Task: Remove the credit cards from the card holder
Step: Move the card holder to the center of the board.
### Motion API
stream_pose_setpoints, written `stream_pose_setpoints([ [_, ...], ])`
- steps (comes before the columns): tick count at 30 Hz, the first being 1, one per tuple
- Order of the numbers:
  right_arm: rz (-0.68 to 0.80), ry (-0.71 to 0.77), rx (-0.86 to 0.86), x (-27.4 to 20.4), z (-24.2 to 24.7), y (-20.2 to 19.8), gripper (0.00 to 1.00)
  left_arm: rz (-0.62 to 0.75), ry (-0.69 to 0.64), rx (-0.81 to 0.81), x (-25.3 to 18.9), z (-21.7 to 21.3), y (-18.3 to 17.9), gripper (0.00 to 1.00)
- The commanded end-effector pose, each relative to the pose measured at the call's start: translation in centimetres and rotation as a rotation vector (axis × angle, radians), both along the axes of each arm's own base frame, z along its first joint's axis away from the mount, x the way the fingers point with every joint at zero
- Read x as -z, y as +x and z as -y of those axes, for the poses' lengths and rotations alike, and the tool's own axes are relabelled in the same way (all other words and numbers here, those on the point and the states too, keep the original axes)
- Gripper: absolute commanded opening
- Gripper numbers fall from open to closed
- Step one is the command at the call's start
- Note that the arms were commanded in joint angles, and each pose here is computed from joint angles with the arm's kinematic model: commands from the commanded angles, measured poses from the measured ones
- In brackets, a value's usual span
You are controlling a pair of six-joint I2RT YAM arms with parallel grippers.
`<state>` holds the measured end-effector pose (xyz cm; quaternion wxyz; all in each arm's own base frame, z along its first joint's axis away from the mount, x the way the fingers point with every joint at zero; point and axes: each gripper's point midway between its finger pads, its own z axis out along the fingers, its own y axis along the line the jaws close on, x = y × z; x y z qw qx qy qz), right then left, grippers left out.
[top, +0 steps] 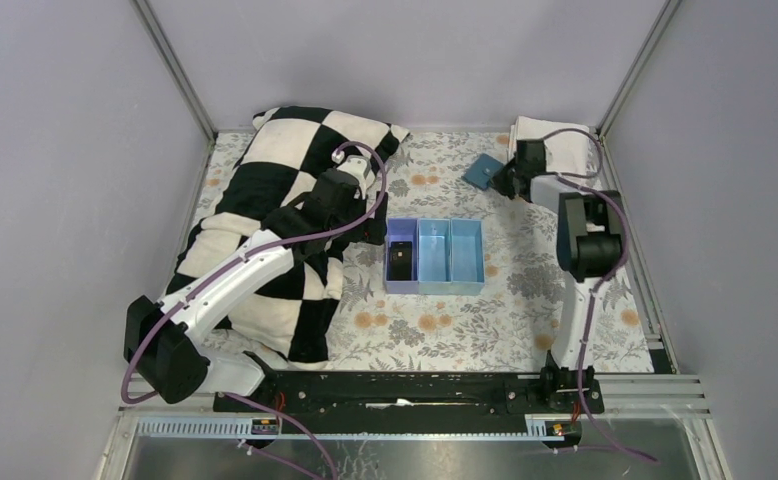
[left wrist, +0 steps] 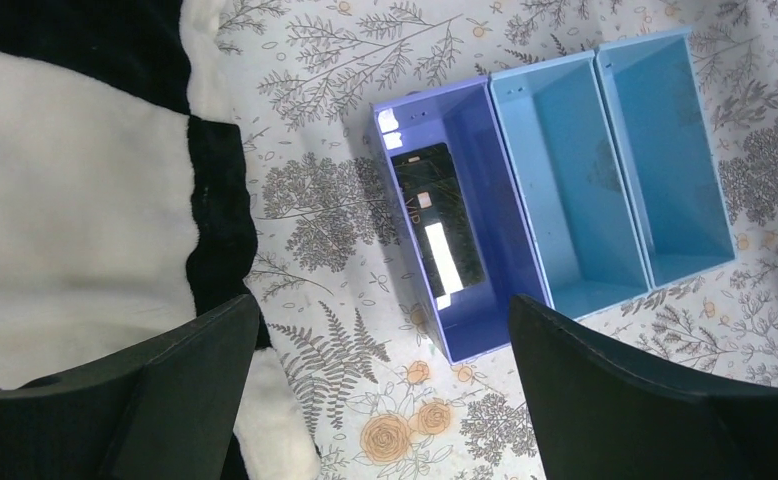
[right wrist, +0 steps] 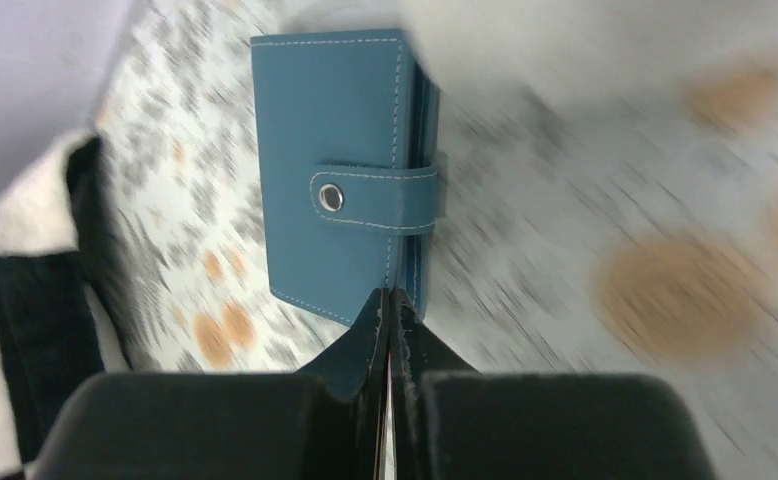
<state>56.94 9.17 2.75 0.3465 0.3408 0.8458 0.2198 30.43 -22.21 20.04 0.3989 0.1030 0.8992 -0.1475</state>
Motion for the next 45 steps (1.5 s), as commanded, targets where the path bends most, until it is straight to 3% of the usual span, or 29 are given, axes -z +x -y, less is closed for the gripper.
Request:
stream_pose_setpoints([
  [1, 0.025, -0.063, -0.031, -4.1, 1.6, -5.5, 0.0, 0.038, -0.066, 0.053, -1.5, 1.4, 0.2, 0.99],
  [12, -0.114, -0.147, -0.035, -2.9, 4.2, -18.9, 0.0, 0.07, -0.109, 0.053, -2.7, 0.2, -1.8, 0.99],
  [23, -0.233, -0.315, -0.022, -1.9, 7.5, -27.1, 0.0, 0.058, -0.148, 0.061, -2.3, 1.2, -1.4, 0.99],
  [24, -0.232, -0.32, -0.027, -1.9, 7.5, -27.3, 0.03, 0.056, -0.15, 0.062, -2.3, 1.3, -1.3, 0.99],
  [27, -0.222, -0.313, -0.052, -2.6, 7.2, -27.3, 0.46, 0.049, -0.156, 0.069, -2.3, 1.6, -1.4, 0.99],
  [28, -0.217, -0.313, -0.052, -3.0, 7.2, -27.2, 0.56, 0.05, -0.158, 0.069, -2.4, 1.5, -1.4, 0.99],
  [29, -0.207, -0.312, -0.053, -3.4, 7.1, -27.1, 0.59, 0.055, -0.16, 0.065, -2.5, 1.4, -1.4, 0.99],
  [36, -0.048, -0.169, -0.156, -7.0, 3.7, -25.2, 0.6, 0.098, -0.175, 0.018, -4.0, 0.6, -1.3, 0.99],
  [45, -0.078, -0.111, -0.27, -5.8, -0.1, -25.1, 0.59, 0.174, -0.117, -0.055, -6.1, -1.5, -0.4, 0.99],
])
